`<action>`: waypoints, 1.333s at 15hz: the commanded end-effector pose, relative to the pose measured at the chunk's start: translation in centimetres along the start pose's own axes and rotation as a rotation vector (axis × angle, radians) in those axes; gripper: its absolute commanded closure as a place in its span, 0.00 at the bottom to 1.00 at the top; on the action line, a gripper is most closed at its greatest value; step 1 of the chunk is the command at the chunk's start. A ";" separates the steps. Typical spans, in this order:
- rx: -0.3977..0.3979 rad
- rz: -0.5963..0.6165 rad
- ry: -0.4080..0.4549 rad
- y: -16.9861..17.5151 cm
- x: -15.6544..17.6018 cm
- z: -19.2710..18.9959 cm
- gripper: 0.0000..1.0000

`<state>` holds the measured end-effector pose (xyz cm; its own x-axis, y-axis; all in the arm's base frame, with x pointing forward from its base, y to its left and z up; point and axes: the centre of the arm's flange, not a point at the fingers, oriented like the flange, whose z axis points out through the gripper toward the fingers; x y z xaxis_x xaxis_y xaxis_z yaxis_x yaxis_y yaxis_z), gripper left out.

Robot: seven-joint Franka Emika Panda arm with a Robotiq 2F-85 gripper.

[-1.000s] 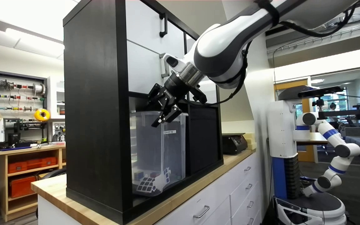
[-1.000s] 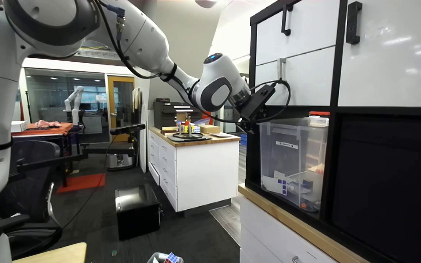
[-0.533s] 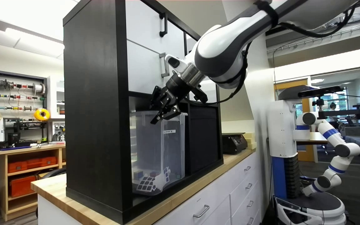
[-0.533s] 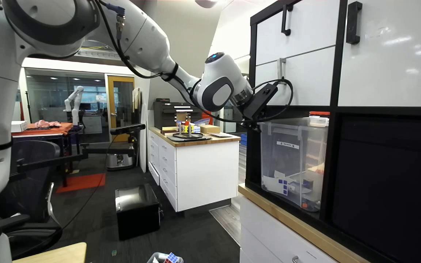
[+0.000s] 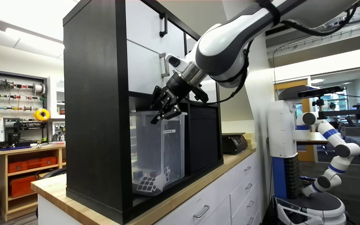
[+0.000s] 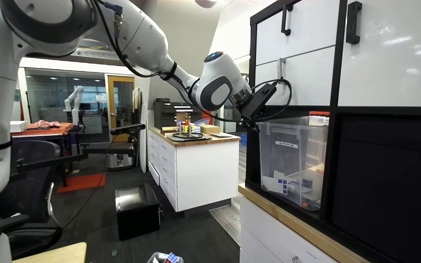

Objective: Pull out the clear container from underneath the cabinet

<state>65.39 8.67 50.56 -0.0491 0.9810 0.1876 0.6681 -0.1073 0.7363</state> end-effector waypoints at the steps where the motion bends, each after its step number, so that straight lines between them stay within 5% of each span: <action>1: 0.006 -0.015 0.011 -0.9 0.0 -3.9 0.92; 20: 0.134 0.138 -0.003 -6.1 0.2 -13.0 0.92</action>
<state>54.60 7.55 52.44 0.0484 0.9656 0.2554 0.7757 -0.1975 0.5995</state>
